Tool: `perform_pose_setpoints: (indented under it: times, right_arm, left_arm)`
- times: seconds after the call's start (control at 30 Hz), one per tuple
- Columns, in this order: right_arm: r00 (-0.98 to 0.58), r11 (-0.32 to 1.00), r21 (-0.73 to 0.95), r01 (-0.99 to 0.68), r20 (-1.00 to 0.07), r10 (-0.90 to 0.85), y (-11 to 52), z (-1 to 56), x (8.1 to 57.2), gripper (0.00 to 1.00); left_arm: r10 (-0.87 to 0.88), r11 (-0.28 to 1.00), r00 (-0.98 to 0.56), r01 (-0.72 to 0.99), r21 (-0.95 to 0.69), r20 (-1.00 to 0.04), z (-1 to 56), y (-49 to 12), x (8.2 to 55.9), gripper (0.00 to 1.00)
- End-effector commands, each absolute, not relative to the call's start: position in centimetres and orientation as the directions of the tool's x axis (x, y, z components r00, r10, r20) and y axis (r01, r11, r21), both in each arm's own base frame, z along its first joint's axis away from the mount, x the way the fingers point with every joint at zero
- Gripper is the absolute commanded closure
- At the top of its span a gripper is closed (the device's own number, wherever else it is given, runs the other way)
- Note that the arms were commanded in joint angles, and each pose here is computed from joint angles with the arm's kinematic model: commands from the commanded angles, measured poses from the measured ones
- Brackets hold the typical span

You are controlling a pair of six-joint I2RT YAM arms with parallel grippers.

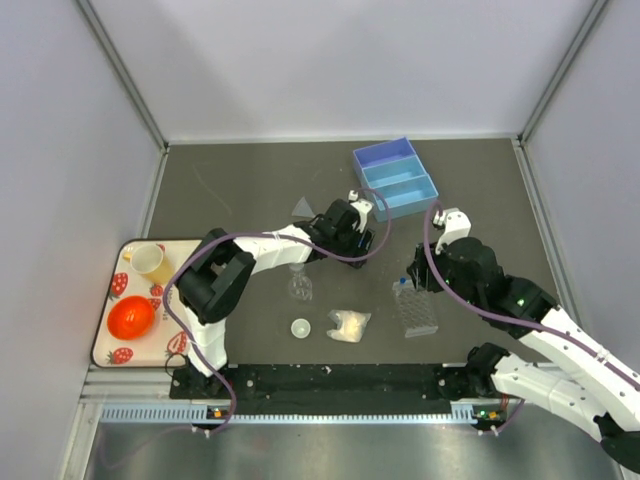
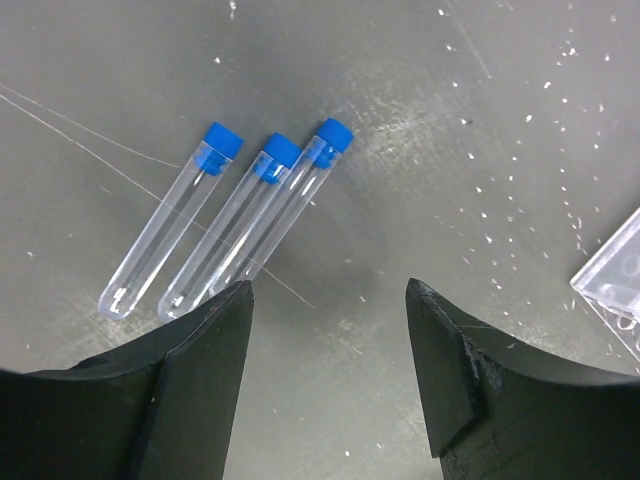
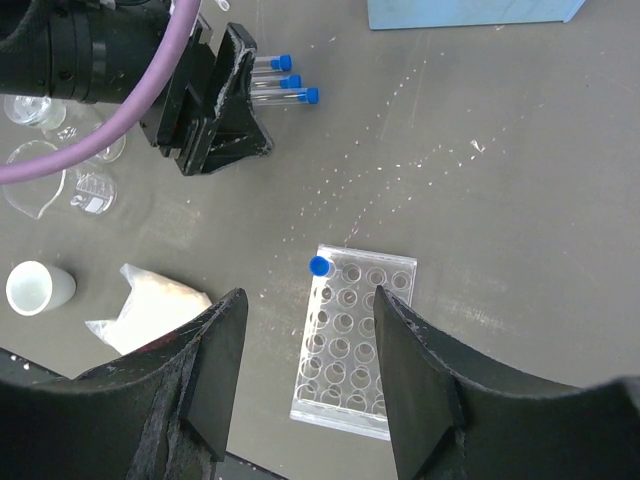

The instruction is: Organize the chemistry lab equipment

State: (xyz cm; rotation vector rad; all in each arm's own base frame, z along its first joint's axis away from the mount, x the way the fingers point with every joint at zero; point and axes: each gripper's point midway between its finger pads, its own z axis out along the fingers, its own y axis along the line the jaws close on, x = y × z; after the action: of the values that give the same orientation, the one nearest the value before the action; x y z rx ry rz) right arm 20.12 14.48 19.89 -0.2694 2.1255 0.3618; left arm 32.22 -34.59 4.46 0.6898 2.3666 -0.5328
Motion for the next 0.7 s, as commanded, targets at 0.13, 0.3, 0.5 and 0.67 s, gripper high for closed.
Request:
perform_pose_setpoints:
  times: [0.13,0.3,0.5,0.67]
  right_arm:
    - [-0.506,0.916,0.170,-0.363,-0.862,-0.041,15.07,21.76,20.03,0.46]
    - [-0.505,0.915,0.168,-0.367,-0.862,-0.044,15.14,21.72,20.04,0.46]
    - [-0.505,0.914,0.170,-0.369,-0.862,-0.044,15.20,21.74,20.02,0.46]
    - [-0.506,0.912,0.172,-0.371,-0.861,-0.044,15.22,21.70,19.98,0.46]
  left_arm:
    - [0.302,0.774,-0.648,0.595,-0.217,-0.700,6.42,-35.46,34.38,0.32]
    - [0.298,0.769,-0.645,0.599,-0.223,-0.704,6.79,-35.61,34.45,0.32]
    - [0.302,0.769,-0.643,0.601,-0.219,-0.704,6.86,-35.67,34.59,0.32]
    - [0.305,0.769,-0.648,0.600,-0.220,-0.698,6.51,-35.84,34.80,0.33]
